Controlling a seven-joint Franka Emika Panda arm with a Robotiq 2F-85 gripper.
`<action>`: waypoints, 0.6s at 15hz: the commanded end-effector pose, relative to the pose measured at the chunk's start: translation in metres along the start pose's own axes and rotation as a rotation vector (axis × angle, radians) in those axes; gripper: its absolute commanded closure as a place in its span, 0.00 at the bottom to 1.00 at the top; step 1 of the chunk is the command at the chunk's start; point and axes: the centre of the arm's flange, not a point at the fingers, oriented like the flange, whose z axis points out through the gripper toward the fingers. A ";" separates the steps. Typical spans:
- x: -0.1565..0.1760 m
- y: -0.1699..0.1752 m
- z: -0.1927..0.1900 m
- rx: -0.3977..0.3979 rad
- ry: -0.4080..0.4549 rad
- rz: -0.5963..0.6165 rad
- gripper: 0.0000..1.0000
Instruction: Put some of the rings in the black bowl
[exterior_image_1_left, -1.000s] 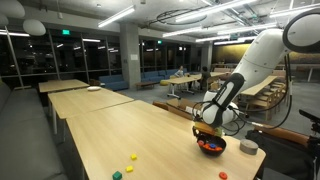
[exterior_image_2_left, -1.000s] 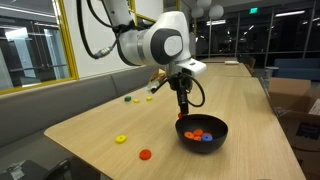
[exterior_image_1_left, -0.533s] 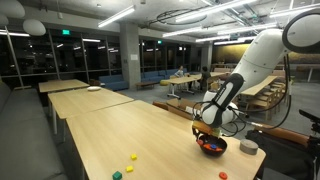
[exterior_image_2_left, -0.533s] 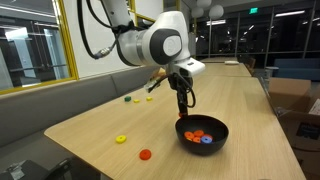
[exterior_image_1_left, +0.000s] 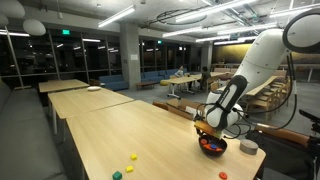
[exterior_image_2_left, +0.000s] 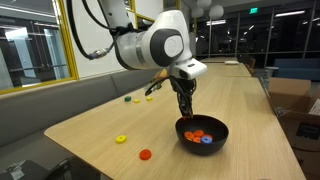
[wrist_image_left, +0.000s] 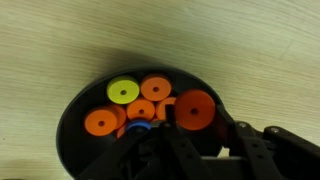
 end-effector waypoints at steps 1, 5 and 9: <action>-0.006 0.020 -0.018 0.020 0.034 0.053 0.79; -0.003 0.029 -0.013 0.007 0.028 0.081 0.33; -0.007 0.028 -0.012 0.003 -0.017 0.074 0.12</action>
